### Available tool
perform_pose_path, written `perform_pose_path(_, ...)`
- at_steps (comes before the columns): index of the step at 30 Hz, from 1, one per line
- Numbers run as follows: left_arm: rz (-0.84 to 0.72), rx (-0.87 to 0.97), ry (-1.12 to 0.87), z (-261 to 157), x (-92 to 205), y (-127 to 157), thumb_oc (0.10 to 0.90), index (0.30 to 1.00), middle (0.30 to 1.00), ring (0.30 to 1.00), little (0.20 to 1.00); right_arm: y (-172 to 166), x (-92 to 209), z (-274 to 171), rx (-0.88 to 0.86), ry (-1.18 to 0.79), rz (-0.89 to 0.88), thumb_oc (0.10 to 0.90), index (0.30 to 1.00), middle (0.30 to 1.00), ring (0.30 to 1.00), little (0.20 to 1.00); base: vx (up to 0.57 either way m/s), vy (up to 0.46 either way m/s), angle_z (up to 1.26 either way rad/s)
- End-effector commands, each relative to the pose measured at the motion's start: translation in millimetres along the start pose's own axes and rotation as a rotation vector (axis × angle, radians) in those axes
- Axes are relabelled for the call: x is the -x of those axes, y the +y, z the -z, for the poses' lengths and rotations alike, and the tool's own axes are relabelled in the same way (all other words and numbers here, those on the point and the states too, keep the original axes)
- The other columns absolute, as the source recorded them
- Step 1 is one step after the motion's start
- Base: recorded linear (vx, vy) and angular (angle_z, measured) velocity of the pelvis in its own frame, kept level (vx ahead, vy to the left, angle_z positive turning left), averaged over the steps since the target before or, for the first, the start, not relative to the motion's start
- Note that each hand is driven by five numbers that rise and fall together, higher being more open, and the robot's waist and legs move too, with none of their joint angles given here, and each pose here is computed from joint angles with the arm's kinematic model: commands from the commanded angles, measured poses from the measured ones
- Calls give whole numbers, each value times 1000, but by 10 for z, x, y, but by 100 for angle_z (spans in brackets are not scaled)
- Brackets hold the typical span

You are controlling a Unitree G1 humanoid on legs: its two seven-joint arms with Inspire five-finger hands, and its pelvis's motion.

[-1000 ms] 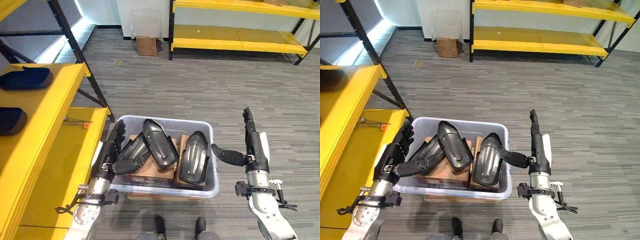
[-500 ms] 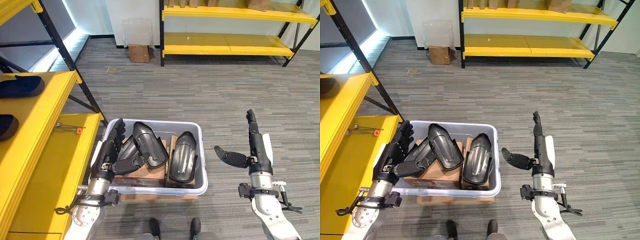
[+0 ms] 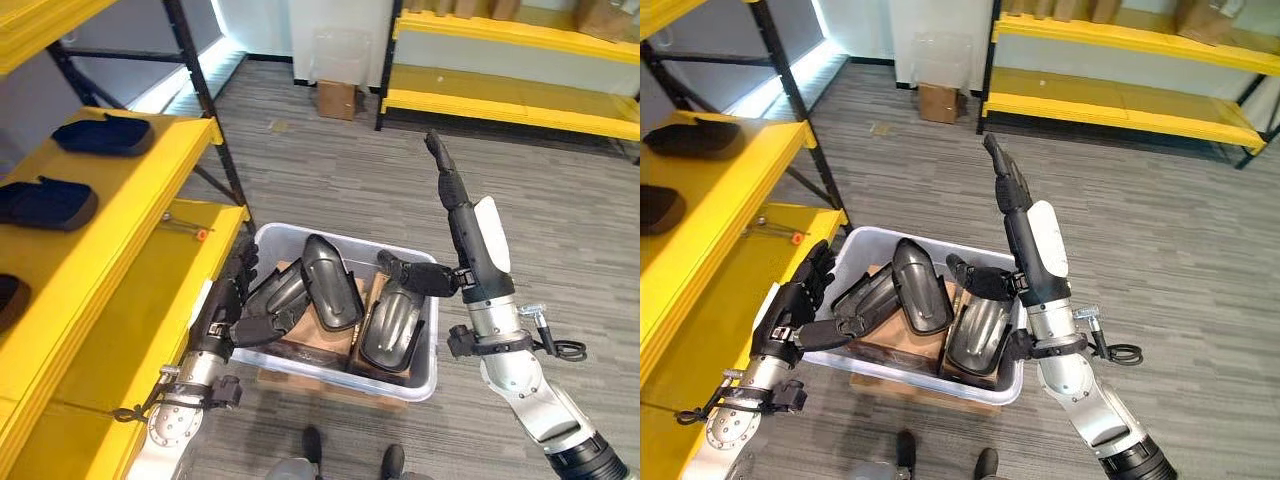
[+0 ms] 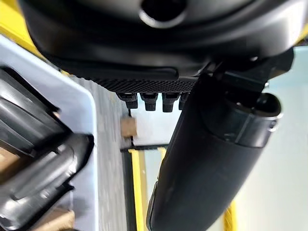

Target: Move parts from the plastic box to the shelf.

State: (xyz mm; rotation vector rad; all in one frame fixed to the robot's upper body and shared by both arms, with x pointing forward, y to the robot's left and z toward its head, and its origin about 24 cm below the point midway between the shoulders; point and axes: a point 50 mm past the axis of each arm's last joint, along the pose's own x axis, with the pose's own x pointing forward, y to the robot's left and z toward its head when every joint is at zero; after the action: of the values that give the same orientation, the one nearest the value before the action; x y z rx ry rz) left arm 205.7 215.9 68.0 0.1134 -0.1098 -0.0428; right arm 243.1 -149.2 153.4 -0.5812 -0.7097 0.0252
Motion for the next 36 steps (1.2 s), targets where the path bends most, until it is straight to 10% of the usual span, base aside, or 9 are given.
perform_pose_path(1,-11,-61,-272,-480,-180,32,900,1000,1000,1000,1000,-102,-258,-204,-38,-119,102,900,1000,1000,1000,1000,53,8,3)
perform_pose_path(36,-241,46,-464,-672,-285,30,900,1000,1000,1000,1000,81,-292,-158,-66,4,107,900,1000,1000,1000,1000,-90,22,1)
